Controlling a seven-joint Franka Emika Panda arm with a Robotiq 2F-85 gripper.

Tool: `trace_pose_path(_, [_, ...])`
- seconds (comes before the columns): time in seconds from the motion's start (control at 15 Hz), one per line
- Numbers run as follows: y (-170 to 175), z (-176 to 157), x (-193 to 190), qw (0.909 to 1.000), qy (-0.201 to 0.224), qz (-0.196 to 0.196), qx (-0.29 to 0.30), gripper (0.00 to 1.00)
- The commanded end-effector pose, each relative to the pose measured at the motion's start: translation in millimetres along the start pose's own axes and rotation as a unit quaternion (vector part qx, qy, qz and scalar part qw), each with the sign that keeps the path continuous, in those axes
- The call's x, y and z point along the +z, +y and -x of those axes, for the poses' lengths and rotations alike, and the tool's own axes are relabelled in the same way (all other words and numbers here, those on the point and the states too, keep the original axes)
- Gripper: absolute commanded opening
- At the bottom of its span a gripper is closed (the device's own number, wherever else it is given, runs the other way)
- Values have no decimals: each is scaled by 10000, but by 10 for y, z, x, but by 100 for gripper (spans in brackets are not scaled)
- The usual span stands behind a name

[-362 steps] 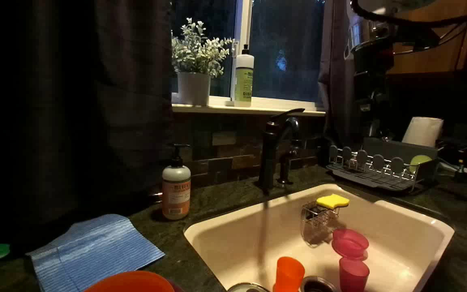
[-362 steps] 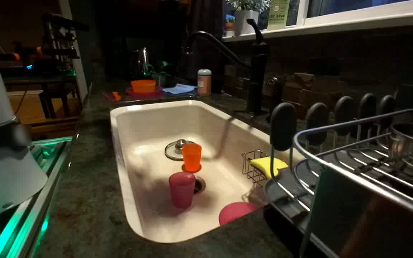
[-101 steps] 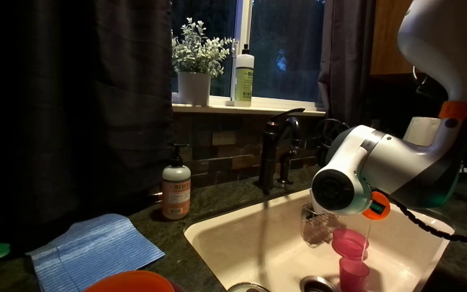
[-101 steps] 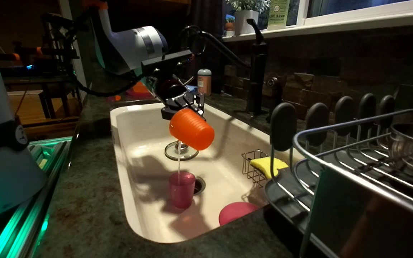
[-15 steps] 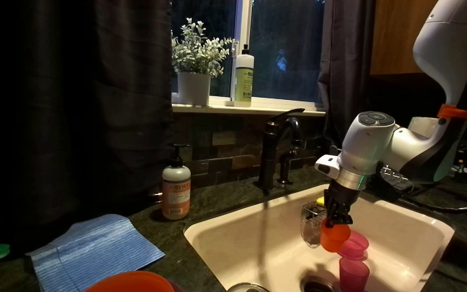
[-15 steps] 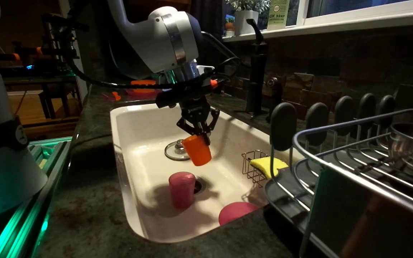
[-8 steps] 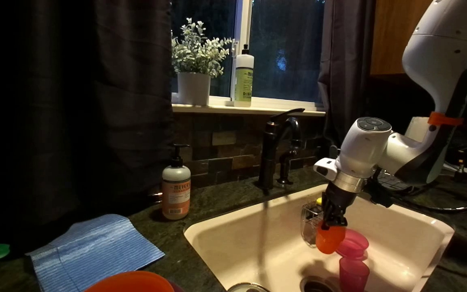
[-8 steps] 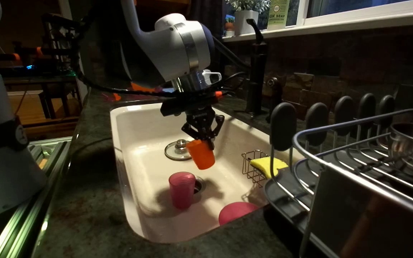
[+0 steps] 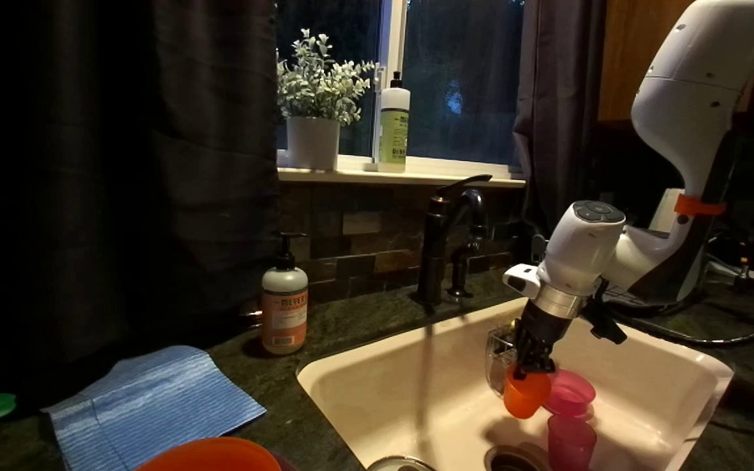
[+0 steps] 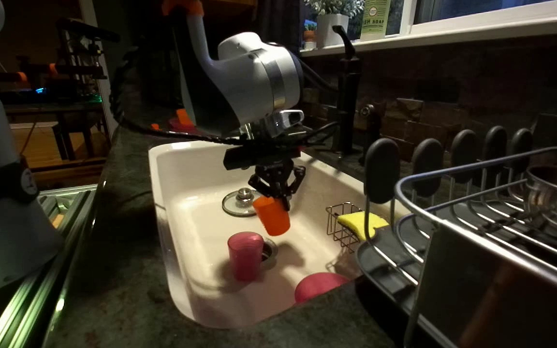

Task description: Pour the liquid out of the orange cup and into the pink cup.

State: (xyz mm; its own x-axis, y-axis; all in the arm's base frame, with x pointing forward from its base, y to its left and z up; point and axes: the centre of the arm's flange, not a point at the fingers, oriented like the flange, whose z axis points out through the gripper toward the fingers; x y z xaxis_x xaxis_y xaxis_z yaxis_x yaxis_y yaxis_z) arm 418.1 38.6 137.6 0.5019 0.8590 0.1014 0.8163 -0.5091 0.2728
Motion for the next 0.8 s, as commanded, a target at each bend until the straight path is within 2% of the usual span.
trace_pose_path(0.0, [-113, 172, 295, 9996, 195, -179, 33, 1])
trace_pose_path(0.27, [-42, 235, 350, 9994, 314, -90, 77, 1])
trace_pose_path(0.73, [-89, 234, 547, 9989, 353, -300, 104, 1])
